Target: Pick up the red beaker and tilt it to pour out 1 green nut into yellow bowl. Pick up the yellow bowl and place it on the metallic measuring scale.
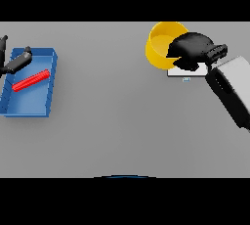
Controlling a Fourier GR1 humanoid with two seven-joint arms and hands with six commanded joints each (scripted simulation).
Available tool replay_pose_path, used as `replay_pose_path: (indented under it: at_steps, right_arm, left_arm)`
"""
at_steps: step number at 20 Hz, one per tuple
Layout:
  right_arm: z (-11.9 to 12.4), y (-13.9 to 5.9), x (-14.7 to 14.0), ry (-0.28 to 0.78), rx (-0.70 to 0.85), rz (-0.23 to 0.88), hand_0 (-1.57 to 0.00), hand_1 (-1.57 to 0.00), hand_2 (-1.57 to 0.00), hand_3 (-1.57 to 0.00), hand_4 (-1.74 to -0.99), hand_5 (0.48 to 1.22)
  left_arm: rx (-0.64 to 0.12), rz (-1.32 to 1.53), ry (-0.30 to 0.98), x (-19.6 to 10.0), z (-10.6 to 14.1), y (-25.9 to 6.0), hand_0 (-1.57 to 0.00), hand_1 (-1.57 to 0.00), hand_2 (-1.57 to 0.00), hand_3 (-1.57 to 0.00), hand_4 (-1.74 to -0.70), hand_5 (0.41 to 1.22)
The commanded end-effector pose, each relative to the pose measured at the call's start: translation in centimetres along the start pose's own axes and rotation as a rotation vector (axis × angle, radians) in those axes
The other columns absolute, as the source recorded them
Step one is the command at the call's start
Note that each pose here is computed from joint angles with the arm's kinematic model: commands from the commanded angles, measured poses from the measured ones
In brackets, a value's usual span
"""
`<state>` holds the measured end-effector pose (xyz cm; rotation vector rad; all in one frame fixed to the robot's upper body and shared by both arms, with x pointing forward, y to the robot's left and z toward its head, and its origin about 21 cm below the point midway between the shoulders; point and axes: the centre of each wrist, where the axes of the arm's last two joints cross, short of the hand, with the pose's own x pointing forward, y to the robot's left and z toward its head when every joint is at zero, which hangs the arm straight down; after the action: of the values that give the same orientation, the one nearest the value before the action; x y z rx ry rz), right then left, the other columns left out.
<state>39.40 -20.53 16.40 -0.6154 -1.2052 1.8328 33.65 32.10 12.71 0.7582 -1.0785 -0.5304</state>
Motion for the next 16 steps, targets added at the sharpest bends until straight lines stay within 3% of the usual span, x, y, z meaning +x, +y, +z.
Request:
replay_pose_path:
  at_steps: [1, 7, 10, 16]
  right_arm:
    - [-0.3, 0.2, -0.5, 0.011, -0.003, -0.018, -1.57, -1.57, -1.57, -1.22, -1.720, 1.221]
    - [-0.4, 1.4, -4.9, 0.110, -0.009, -0.084, -1.57, -1.57, -1.57, -1.17, -1.720, 1.221]
    - [-1.2, 2.6, -6.4, 0.176, -0.002, -0.110, -1.57, -1.57, -1.57, -1.23, -1.722, 1.221]
    - [-2.9, 5.0, -7.5, 0.197, 0.002, -0.134, -1.57, -1.56, -1.57, -1.43, -1.725, 1.221]
  left_arm:
    - [0.005, 0.002, -0.002, 0.5, 0.1, 0.3, 0.00, 0.00, 0.00, 0.00, -0.81, 0.743]
    - [0.000, -0.002, 0.015, 0.3, 0.1, 0.0, 0.00, 0.00, 0.00, 0.00, -0.83, 0.774]
    - [-0.005, 0.000, 0.031, 0.1, 0.1, 0.1, 0.00, 0.00, 0.00, 0.00, -0.82, 0.763]
    - [0.001, -0.012, 0.030, 0.3, -0.1, 0.3, 0.00, 0.00, 0.00, 0.00, -0.80, 0.743]
